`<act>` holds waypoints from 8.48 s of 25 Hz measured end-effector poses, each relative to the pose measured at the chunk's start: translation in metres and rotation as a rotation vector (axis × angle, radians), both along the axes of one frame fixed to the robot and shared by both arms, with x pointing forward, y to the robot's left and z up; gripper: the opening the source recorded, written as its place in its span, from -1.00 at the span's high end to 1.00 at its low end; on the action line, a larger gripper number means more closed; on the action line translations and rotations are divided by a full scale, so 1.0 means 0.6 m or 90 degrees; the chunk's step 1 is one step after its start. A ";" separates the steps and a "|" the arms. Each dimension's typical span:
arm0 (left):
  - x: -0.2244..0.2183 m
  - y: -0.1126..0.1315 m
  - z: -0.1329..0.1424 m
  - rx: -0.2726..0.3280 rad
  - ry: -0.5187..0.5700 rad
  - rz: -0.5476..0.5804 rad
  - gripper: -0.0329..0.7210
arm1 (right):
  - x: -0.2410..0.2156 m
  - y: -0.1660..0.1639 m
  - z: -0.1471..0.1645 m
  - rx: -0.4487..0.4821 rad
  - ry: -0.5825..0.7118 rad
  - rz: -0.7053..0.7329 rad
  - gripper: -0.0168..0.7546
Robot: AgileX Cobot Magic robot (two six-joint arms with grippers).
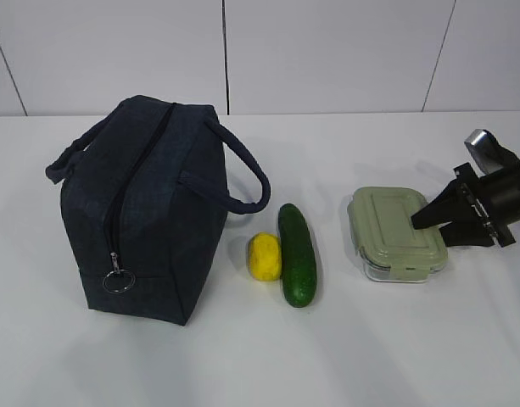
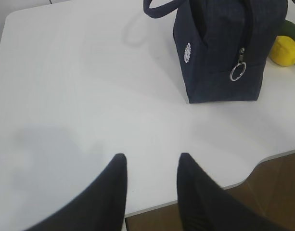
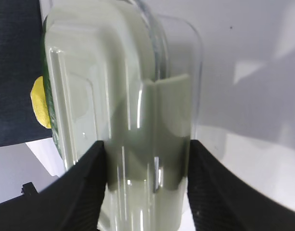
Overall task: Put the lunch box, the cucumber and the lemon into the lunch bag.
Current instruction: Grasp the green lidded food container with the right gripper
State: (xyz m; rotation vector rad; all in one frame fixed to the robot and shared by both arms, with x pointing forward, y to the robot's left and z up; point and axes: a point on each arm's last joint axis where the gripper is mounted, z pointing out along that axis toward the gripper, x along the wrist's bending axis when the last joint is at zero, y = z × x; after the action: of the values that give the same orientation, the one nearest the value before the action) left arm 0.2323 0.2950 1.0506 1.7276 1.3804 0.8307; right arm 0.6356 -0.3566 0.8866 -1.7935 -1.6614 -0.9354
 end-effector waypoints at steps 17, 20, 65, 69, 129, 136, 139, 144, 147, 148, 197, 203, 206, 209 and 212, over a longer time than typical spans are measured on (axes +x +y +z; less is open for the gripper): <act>0.000 0.000 0.000 0.000 0.000 0.000 0.28 | 0.000 0.000 0.000 0.000 0.000 0.000 -0.03; 0.000 0.000 0.000 0.000 0.000 0.000 0.28 | 0.000 0.000 0.000 0.000 0.000 0.000 -0.03; 0.000 0.000 0.000 0.000 0.000 0.000 0.28 | 0.000 0.000 0.001 0.004 0.003 -0.005 0.05; 0.000 0.000 0.000 0.000 0.000 0.000 0.28 | 0.001 0.001 0.001 0.007 0.004 -0.008 0.05; 0.000 -0.003 0.000 -0.010 0.001 -0.007 0.28 | 0.022 0.066 0.009 0.045 -0.028 -0.015 -0.25; 0.000 -0.003 0.000 -0.011 0.001 -0.008 0.28 | 0.023 0.067 -0.006 0.058 -0.016 -0.024 -0.25; 0.000 -0.003 0.000 -0.011 0.001 -0.008 0.28 | 0.025 0.067 -0.005 0.062 -0.021 -0.028 -0.25; 0.000 -0.003 0.000 -0.011 0.001 -0.008 0.28 | 0.026 0.067 -0.005 0.066 -0.023 -0.033 -0.25; 0.000 -0.003 0.000 -0.011 0.001 -0.008 0.28 | 0.026 0.068 -0.006 0.067 -0.022 -0.034 -0.25; 0.000 -0.003 0.000 -0.011 0.001 -0.008 0.28 | 0.026 0.068 -0.006 0.067 -0.022 -0.034 -0.25; 0.000 -0.003 0.000 -0.013 0.001 -0.009 0.28 | 0.027 0.068 -0.006 0.066 -0.034 -0.029 -0.17; 0.000 -0.003 0.000 -0.013 0.001 -0.009 0.28 | 0.027 0.068 -0.006 0.066 -0.037 -0.028 -0.30; 0.000 -0.003 0.000 -0.013 0.001 -0.009 0.28 | 0.027 0.074 -0.006 0.067 -0.036 -0.024 -0.30; 0.000 -0.003 0.000 -0.013 0.001 -0.009 0.28 | 0.028 0.087 -0.006 0.067 -0.038 -0.009 -0.31; 0.000 -0.003 0.000 -0.013 0.001 -0.009 0.28 | 0.028 0.095 -0.006 0.066 -0.039 -0.002 -0.31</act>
State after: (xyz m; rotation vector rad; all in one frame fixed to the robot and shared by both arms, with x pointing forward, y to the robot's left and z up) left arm 0.2320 0.2930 1.0508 1.7208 1.3726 0.8049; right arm 0.6525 -0.2994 0.8831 -1.7151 -1.6174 -1.0681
